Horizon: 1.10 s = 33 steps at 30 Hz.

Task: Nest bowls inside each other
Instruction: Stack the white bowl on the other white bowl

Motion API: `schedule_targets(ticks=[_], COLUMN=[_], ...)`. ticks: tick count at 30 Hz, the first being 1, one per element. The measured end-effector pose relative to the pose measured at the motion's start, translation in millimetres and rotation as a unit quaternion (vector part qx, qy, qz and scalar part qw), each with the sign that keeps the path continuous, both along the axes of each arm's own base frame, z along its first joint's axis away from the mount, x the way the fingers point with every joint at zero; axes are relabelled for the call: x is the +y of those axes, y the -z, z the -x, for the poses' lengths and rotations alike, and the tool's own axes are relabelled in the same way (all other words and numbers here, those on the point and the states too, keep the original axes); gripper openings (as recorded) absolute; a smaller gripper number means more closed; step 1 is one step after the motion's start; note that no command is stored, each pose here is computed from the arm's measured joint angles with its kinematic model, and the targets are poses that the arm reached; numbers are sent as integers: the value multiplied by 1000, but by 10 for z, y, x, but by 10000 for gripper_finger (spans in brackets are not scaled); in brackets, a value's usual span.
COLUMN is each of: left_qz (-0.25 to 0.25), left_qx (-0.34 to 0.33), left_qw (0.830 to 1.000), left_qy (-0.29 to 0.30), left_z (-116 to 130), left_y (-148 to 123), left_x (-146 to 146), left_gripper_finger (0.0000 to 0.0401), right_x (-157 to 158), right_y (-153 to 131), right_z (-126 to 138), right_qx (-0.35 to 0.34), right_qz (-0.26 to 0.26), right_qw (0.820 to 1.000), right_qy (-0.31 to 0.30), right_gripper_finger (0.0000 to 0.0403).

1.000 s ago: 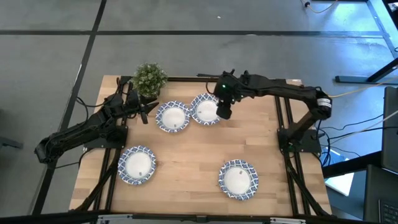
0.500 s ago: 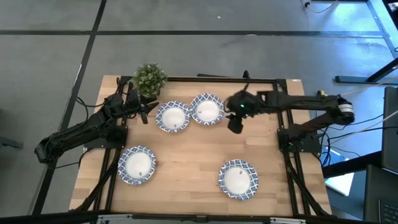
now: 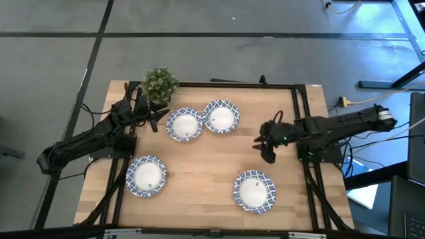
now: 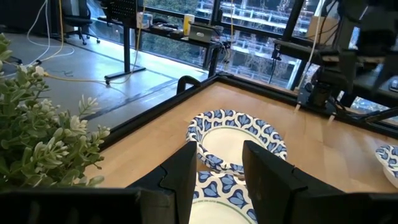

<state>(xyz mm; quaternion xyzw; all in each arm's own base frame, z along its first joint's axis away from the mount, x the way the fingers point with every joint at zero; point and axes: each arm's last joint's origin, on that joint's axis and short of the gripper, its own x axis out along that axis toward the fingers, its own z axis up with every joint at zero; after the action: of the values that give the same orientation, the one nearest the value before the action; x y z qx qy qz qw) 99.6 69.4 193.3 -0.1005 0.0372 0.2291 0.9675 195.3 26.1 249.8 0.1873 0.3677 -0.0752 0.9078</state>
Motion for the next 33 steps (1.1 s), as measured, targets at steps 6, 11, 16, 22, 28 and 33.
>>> schedule_targets(ticks=[6, 11, 16, 22, 28, 33], left_qz=[1, 2, 18, 25, 26, 26], left_qx=[-1, -1, -8, -10, -10, -11], left_qw=[1000, 1000, 1000, 1000, 1000, 1000], left_qy=[2, 2, 1, 0, 0, 0], left_z=[-1, -2, -2, -2, -2, -1], left_y=[0, 1, 2, 4, 5, 4], left_x=[-2, -2, -3, -3, -3, -3], left_gripper_finger=[124, 124, 124, 124, 124, 124], right_x=[252, 414, 527, 634, 716, 761], right_y=[165, 248, 370, 491, 568, 635], right_z=[108, 158, 196, 164, 146, 131], right_qx=[17, 17, 43, 68, 93, 110], right_qz=[-56, -85, -99, -111, -118, -113], right_qw=[998, 996, 994, 991, 989, 987], right_qy=[-11, -23, -16, 6, -15, -19], right_gripper_finger=[154, 154, 154, 154, 154, 160])
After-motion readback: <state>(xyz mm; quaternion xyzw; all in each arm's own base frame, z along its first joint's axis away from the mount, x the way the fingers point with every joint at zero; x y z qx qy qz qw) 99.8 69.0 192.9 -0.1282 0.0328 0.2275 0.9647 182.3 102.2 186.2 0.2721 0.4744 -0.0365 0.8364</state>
